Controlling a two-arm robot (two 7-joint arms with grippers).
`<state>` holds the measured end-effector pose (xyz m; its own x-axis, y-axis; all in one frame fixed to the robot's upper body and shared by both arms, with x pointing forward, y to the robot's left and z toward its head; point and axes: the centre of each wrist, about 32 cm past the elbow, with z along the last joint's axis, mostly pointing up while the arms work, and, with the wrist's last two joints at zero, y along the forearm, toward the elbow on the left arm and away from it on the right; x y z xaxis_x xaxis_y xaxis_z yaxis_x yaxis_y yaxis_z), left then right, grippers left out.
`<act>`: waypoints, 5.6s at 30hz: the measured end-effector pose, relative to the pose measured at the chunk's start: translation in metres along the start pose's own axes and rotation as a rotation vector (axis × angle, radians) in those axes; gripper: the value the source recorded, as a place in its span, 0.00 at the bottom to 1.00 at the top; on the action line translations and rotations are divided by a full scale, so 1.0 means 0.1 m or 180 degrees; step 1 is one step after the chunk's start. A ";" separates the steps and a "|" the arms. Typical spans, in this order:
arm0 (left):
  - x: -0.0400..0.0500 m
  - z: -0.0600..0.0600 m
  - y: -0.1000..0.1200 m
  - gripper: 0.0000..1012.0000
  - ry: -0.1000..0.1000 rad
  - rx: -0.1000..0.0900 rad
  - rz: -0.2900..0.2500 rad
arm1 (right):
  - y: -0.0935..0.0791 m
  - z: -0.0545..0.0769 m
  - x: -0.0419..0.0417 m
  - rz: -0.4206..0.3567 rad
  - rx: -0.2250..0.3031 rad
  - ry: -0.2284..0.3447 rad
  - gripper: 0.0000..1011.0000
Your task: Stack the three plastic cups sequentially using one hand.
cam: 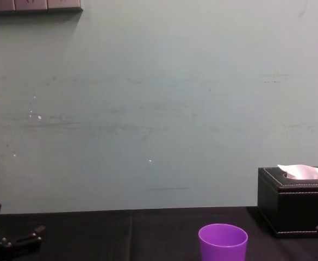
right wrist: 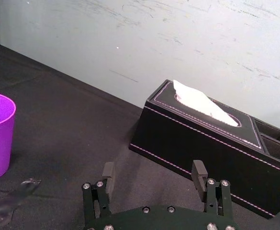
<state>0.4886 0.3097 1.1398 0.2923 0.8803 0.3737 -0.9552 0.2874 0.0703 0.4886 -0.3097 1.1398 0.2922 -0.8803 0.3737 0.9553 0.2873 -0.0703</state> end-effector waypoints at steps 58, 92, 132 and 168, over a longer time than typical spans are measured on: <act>0.000 0.00 0.00 1.00 0.0000 0.0000 0.0000 | -1.09 -0.07 0.490 0.1721 0.0053 0.0400 0.99; 0.000 0.00 0.00 1.00 0.0000 0.0000 0.0000 | -0.83 -0.16 0.214 0.1923 -0.0045 0.0451 0.99; 0.000 0.00 0.00 1.00 0.0000 0.0000 0.0000 | -0.57 -0.12 0.094 0.2022 0.0028 0.0536 0.75; 0.000 0.00 0.00 1.00 0.0000 0.0000 0.0000 | -0.64 0.20 0.162 0.1825 0.0121 0.0460 0.71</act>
<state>0.4886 0.3097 1.1398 0.2922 0.8803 0.3738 -0.9553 0.2873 0.0702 0.4316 -0.3348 1.1686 0.7672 -0.6222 0.1559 0.6414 0.7434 -0.1896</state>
